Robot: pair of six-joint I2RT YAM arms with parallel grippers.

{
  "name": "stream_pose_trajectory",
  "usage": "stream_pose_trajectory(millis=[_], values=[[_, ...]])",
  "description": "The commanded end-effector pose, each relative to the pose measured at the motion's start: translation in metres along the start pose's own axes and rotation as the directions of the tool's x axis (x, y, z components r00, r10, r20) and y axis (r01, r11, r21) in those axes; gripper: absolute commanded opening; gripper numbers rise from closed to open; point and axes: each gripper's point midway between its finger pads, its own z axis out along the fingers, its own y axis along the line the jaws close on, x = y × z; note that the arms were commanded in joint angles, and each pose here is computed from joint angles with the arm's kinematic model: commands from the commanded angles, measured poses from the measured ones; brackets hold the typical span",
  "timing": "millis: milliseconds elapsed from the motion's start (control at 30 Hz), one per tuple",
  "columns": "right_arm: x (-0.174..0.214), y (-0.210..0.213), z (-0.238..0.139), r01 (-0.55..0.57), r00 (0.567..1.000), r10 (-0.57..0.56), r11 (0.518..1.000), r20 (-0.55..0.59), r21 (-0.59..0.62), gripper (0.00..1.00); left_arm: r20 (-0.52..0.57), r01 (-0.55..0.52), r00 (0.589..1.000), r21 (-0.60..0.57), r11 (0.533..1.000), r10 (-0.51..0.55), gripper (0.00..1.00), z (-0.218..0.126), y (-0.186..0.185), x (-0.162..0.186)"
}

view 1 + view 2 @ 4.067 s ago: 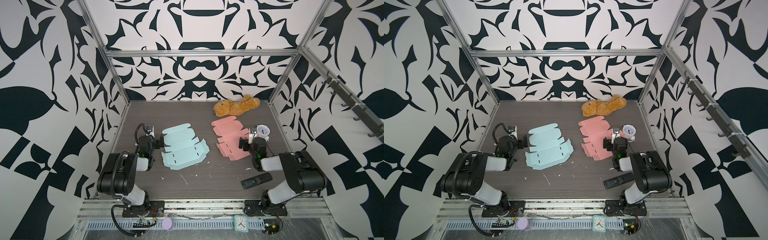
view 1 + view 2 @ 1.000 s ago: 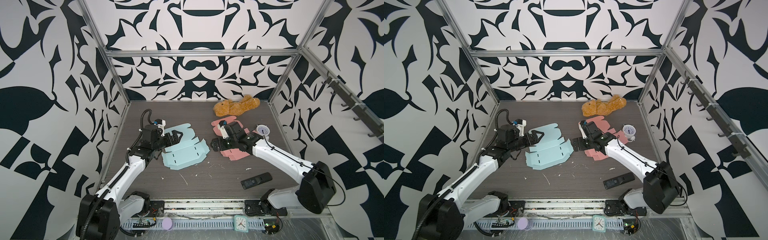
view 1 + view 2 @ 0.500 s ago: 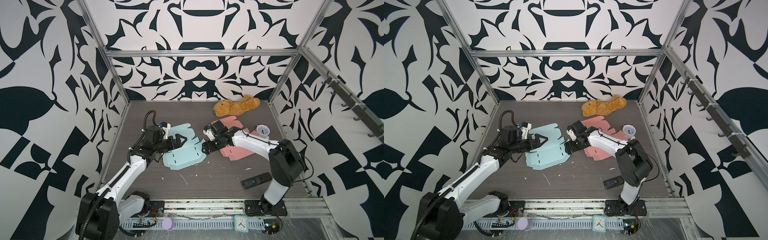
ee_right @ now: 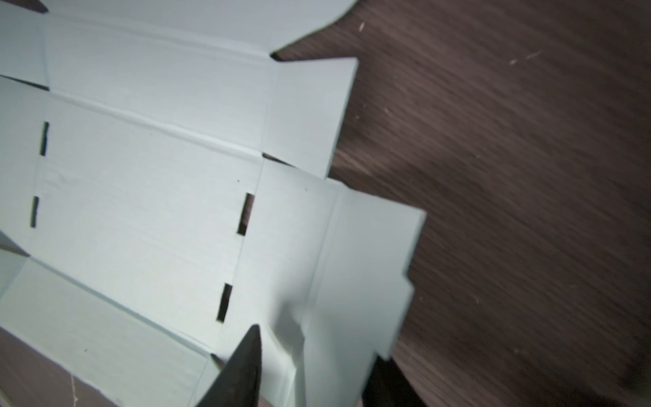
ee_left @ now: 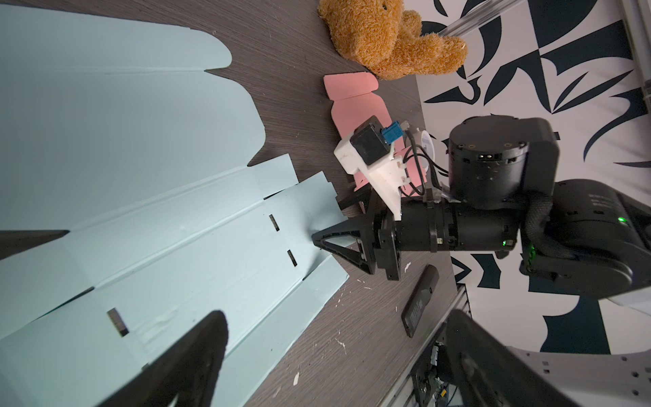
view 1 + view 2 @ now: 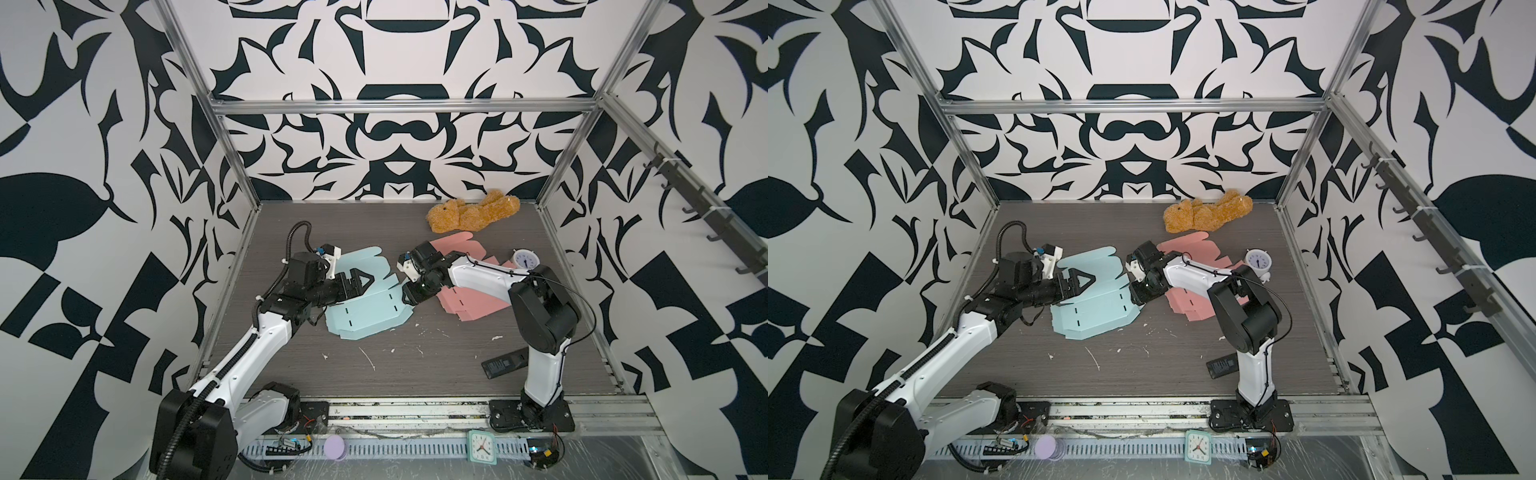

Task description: Fold the paper box

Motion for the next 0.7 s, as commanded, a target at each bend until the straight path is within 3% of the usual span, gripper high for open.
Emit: stream_pose_trajectory(millis=[0,300,533,667], values=[[-0.021,0.010,-0.010,0.041,0.998,-0.040,0.999,0.053,-0.028,0.36,-0.006,-0.012,1.000,-0.012,1.000,0.012,0.99,-0.003,0.002,0.005],[-0.023,0.010,-0.008,0.123,0.992,-0.122,0.992,0.023,-0.041,0.20,-0.013,-0.015,1.000,-0.036,0.999,0.014,0.99,0.006,0.012,0.004],[-0.034,0.013,-0.009,0.217,0.975,-0.220,0.972,-0.030,-0.087,0.12,-0.033,-0.007,0.999,-0.052,0.999,0.005,0.99,0.013,0.018,0.005],[-0.045,0.023,-0.012,0.285,0.955,-0.293,0.946,-0.034,-0.154,0.12,-0.036,-0.013,0.999,-0.066,0.998,0.011,0.99,0.013,0.023,0.008]])
